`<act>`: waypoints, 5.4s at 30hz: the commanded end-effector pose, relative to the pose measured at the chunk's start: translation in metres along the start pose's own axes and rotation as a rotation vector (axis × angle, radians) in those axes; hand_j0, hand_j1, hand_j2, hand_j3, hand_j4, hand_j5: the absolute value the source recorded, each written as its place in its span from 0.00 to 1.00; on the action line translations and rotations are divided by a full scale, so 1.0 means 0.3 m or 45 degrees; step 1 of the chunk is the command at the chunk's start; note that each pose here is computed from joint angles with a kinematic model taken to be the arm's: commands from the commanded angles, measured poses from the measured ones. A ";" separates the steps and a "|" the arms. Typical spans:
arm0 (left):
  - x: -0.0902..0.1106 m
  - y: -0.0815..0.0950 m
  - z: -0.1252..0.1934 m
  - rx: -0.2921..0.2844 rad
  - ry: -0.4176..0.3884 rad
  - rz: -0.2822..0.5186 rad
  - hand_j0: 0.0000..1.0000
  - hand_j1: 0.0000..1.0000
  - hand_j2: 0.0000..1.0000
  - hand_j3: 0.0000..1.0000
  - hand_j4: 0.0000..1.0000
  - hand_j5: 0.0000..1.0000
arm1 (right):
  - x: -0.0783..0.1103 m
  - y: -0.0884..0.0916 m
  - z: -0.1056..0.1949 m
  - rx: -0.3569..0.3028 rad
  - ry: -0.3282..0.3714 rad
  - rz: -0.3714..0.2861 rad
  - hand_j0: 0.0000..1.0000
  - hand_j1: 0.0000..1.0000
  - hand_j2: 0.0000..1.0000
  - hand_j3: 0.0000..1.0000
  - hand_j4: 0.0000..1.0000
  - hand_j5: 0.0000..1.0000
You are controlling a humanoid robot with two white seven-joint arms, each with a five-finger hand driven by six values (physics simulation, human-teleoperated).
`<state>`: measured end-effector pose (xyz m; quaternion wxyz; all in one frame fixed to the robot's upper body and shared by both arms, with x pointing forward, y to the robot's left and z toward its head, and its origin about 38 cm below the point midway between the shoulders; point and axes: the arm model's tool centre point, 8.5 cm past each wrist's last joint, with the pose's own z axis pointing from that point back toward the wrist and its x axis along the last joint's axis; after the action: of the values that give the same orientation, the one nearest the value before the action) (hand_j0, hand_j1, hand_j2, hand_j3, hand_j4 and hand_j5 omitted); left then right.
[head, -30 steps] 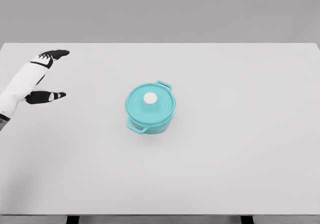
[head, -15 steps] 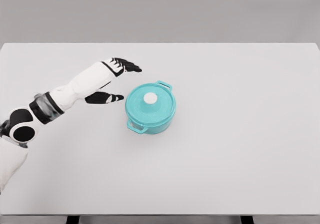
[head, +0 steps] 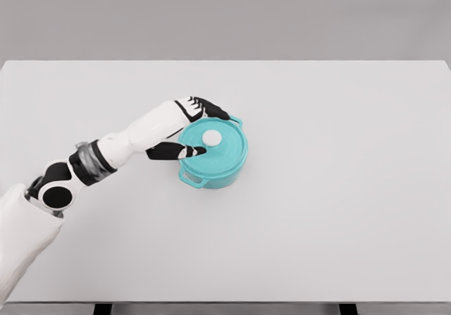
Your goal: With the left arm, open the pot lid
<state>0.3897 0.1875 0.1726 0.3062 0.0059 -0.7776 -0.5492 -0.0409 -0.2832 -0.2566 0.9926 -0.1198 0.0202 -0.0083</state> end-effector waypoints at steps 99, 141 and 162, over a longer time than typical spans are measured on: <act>-0.106 -0.103 -0.038 -0.063 0.182 0.388 0.61 0.61 0.61 0.61 0.61 0.61 | 0.000 0.000 0.000 0.000 0.000 -0.001 1.00 1.00 1.00 1.00 1.00 1.00; -0.133 0.068 0.054 0.128 0.227 0.325 0.49 0.49 0.49 0.49 0.49 0.49 | 0.000 0.000 0.000 0.000 0.000 -0.001 1.00 1.00 1.00 1.00 1.00 1.00; -0.280 0.173 0.249 0.266 0.459 0.302 0.49 0.49 0.49 0.49 0.49 0.49 | 0.000 0.000 0.000 0.000 0.000 -0.001 1.00 1.00 1.00 1.00 1.00 1.00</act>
<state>0.4381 0.2958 0.1623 0.4957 0.0417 -0.7577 -0.4224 -0.0409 -0.2832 -0.2566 0.9926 -0.1198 0.0202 -0.0084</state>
